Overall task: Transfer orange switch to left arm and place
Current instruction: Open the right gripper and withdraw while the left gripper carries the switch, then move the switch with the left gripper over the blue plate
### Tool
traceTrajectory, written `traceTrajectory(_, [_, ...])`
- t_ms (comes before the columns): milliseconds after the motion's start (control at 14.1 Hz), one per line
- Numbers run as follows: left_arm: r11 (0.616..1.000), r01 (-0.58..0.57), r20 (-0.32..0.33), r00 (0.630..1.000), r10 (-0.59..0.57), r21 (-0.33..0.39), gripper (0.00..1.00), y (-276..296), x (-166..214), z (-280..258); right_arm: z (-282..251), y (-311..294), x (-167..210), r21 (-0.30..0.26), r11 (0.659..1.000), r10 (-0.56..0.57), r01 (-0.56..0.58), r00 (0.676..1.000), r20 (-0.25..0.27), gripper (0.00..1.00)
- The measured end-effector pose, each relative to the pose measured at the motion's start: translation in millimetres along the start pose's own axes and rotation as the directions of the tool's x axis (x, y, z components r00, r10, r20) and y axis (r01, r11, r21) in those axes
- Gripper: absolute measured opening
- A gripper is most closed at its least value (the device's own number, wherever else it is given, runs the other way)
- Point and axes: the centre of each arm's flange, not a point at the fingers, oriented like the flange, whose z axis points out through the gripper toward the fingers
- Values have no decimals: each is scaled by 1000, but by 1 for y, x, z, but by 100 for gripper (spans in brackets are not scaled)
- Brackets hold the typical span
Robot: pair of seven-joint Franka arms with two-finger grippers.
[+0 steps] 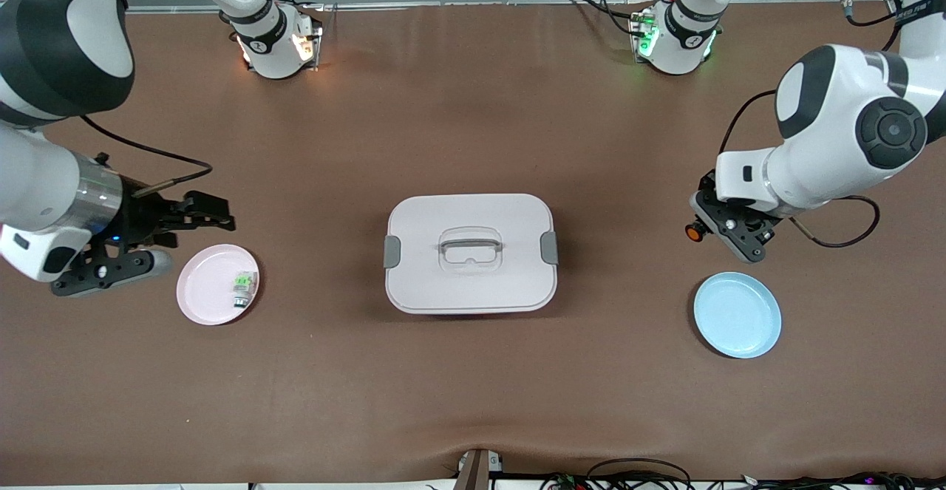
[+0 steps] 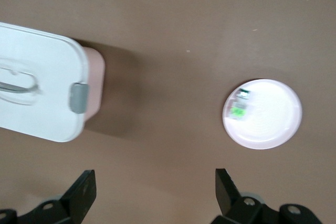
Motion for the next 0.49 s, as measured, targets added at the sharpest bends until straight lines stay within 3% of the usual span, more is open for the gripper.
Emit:
traceTrajectory(212, [997,-76,0,997,76,29,34,-12,-8,18,-9,11,-2,-71,997,-10,9,1000,-19,100])
traceTrajectory(495, [984,-175,-25,984,176,45,34,-48,-33,46,-22,29,-7,-89,996,16,-20,999,-49,100])
